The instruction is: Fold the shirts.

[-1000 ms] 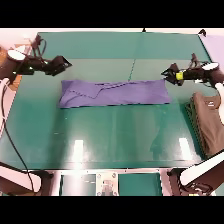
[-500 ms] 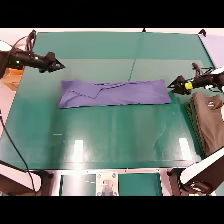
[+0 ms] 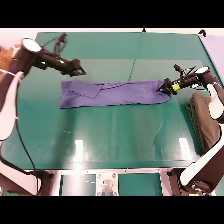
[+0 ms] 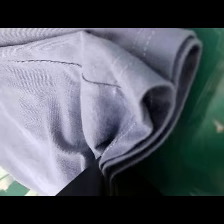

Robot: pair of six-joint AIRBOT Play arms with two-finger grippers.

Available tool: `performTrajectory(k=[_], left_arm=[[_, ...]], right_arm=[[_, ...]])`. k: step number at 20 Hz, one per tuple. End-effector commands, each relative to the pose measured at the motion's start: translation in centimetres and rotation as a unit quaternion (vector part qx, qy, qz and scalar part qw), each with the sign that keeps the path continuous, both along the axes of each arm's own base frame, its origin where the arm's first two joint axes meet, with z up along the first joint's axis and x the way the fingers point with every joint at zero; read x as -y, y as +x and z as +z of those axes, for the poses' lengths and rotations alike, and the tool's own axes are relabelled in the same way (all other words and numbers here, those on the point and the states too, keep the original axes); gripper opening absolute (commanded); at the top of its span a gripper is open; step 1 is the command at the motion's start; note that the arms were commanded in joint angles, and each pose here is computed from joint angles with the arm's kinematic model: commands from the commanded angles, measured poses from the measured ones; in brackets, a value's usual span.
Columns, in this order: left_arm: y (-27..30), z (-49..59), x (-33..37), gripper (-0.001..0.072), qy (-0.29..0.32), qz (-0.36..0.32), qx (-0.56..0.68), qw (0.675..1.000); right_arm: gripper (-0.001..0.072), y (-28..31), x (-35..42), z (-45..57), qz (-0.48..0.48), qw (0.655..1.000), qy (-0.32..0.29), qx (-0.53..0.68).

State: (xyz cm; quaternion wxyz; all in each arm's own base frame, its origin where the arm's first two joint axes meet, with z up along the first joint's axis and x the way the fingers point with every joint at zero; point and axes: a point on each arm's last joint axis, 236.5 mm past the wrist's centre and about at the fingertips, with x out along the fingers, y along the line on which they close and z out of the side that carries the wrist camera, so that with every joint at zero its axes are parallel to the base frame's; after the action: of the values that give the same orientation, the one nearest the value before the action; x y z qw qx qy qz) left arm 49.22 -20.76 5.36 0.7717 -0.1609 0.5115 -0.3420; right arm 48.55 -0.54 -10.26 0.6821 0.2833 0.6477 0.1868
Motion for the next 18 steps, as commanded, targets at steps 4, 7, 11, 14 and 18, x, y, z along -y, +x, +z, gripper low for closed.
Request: performTrajectory(k=[4, 7, 11, 14, 18], left_arm=[[-2.9, -8.2, 13.0, 0.0032, 0.029, -0.068, -0.007, 0.997], [-4.5, -11.7, 18.6, 0.0031, 0.033, -0.079, 0.007, 0.996], [-2.9, -12.0, 21.0, 0.0032, 0.013, -0.031, 0.025, 0.999], [-2.5, -12.1, 23.0, 0.0031, -0.021, -0.022, 0.012, 0.999], [-3.8, -12.8, 26.2, 0.0031, -0.041, -0.046, -0.003, 0.998]], right_arm=[[0.0013, -0.3, -0.7, 9.4, 0.048, 0.998, 0.001, 0.041], [0.0014, -1.8, -1.5, 15.5, 0.068, 0.994, -0.012, 0.083], [0.0014, -4.5, -3.4, 23.1, 0.09, 0.986, -0.026, 0.141], [0.0014, -6.2, -5.3, 26.2, 0.106, 0.98, -0.028, 0.163], [0.0014, -6.8, -7.3, 27.2, 0.126, 0.976, -0.028, 0.174]])
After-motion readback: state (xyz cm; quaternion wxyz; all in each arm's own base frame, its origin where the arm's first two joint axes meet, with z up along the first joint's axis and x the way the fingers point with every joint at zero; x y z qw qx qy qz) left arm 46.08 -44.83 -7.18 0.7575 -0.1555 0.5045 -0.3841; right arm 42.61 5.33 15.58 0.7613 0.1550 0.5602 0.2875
